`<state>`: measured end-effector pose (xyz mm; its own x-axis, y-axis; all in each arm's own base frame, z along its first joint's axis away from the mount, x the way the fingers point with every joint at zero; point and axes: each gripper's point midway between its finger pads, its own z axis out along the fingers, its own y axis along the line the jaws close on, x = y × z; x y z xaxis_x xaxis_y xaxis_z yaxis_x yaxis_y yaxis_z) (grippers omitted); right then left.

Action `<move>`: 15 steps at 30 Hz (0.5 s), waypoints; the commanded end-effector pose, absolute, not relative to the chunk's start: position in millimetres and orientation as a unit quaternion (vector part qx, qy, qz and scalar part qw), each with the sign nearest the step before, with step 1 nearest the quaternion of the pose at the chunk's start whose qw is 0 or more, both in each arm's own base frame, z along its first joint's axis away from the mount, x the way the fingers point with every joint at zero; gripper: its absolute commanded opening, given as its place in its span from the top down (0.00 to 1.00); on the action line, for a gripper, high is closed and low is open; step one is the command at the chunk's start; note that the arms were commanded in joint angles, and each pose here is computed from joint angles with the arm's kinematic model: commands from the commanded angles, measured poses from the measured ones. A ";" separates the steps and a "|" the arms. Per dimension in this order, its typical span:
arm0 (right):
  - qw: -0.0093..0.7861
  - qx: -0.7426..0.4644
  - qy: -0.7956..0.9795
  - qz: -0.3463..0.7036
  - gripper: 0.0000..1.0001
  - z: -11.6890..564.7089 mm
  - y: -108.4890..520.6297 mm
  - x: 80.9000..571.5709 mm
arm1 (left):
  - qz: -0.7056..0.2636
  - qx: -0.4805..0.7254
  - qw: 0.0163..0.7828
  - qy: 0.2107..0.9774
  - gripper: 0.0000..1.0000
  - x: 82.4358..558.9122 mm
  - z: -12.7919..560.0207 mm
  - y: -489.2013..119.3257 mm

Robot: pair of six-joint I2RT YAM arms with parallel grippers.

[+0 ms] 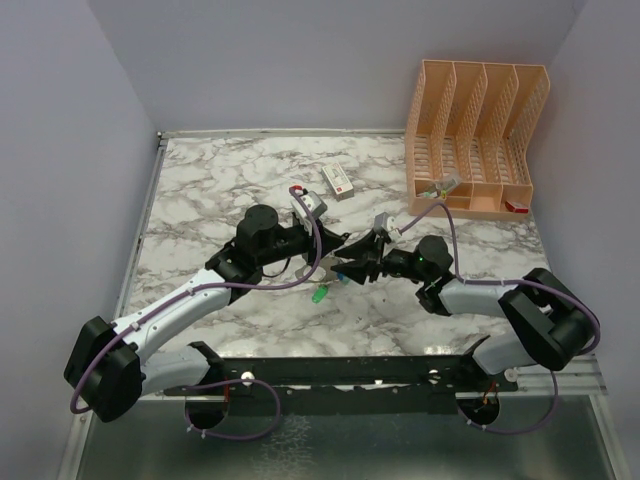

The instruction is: Remove the keys from the keyring

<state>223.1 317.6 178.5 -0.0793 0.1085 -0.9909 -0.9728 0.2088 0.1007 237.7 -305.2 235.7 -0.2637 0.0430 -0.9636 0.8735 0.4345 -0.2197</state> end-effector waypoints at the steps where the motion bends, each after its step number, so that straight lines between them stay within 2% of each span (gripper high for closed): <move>1: 0.572 -0.416 0.506 0.494 0.57 199.4 321.6 219.0 | -0.427 0.346 0.522 0.652 1.00 233.0 253.2 -306.9; 15: 0.567 -0.412 0.505 0.504 0.72 204.6 323.1 217.6 | -0.435 0.349 0.516 0.650 1.00 230.5 252.7 -308.7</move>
